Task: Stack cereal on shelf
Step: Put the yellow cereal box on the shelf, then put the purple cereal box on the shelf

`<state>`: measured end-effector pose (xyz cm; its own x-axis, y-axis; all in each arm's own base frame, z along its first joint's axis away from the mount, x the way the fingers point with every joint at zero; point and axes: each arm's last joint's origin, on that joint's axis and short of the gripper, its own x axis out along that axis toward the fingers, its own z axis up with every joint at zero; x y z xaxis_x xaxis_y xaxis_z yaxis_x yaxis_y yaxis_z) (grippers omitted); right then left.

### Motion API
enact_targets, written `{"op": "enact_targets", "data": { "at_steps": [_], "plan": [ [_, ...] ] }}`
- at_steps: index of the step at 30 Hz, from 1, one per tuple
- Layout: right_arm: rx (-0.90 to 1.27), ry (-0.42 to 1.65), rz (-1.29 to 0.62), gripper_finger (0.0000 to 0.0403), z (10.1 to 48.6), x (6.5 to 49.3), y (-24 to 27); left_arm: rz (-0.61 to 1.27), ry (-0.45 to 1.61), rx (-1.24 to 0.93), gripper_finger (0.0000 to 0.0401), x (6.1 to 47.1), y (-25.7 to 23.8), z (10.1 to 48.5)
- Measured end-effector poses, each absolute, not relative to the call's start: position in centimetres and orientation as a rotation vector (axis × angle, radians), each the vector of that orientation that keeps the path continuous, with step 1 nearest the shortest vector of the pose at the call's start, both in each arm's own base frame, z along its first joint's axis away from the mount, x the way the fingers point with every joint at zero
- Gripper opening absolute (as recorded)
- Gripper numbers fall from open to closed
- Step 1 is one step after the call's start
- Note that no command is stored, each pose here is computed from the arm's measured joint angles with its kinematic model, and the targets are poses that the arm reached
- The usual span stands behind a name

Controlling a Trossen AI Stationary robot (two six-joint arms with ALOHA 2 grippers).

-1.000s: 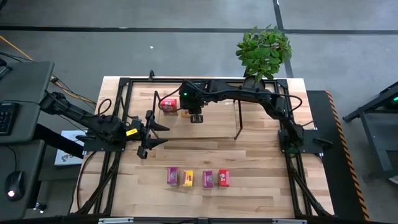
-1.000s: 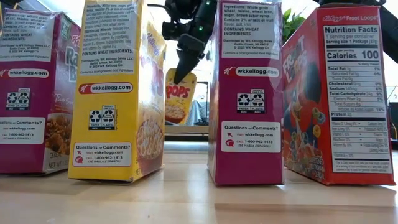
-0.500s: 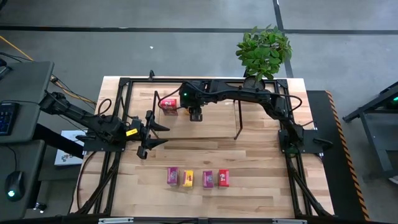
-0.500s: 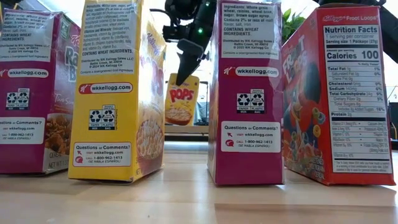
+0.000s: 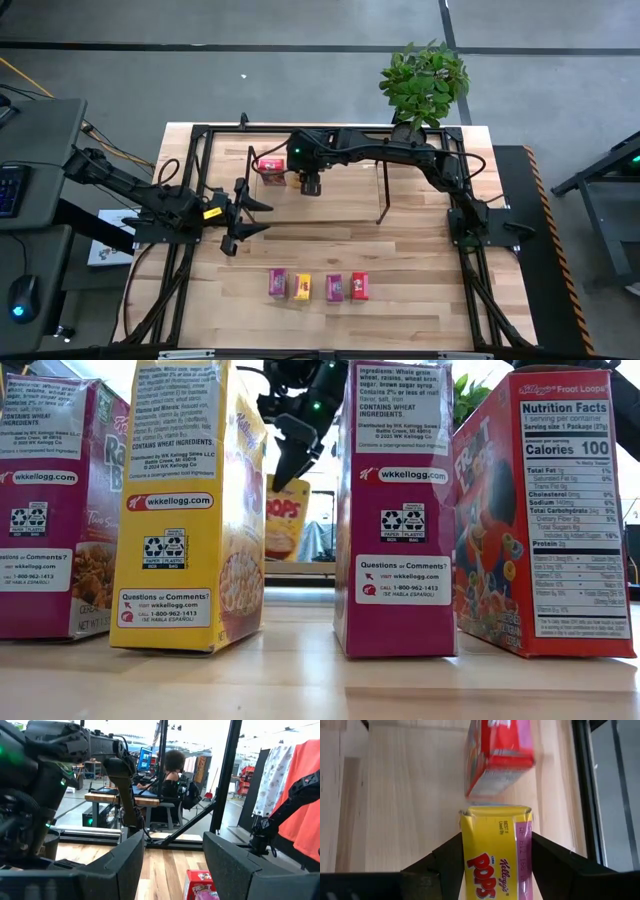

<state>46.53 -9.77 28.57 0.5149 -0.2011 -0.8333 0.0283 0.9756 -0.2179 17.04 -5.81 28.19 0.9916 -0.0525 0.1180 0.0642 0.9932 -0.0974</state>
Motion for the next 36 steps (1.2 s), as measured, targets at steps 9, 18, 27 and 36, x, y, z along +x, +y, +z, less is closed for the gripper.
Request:
{"op": "enact_targets", "data": {
  "at_steps": [9, 18, 27, 36],
  "plan": [
    [-0.189, 1.071, -0.14, 0.0195, 28.3, 46.1, -9.9, -0.058, -0.089, -0.1, 0.0195, 17.1, -5.8, 27.9],
    [-0.213, 1.09, -0.175, 0.0195, 28.7, 45.9, -10.0, -0.059, -0.089, -0.1, 0.0195, 17.1, -5.8, 27.9],
    [-0.216, 1.02, -0.187, 0.0195, 30.9, 46.0, -10.0, -0.058, -0.09, -0.101, 0.0195, 17.1, -5.8, 27.9],
    [-0.164, 1.01, -0.146, 0.0195, 30.9, 46.0, -9.8, -0.058, -0.089, -0.101, 0.0195, 17.1, -5.8, 27.9]
  ]
}}
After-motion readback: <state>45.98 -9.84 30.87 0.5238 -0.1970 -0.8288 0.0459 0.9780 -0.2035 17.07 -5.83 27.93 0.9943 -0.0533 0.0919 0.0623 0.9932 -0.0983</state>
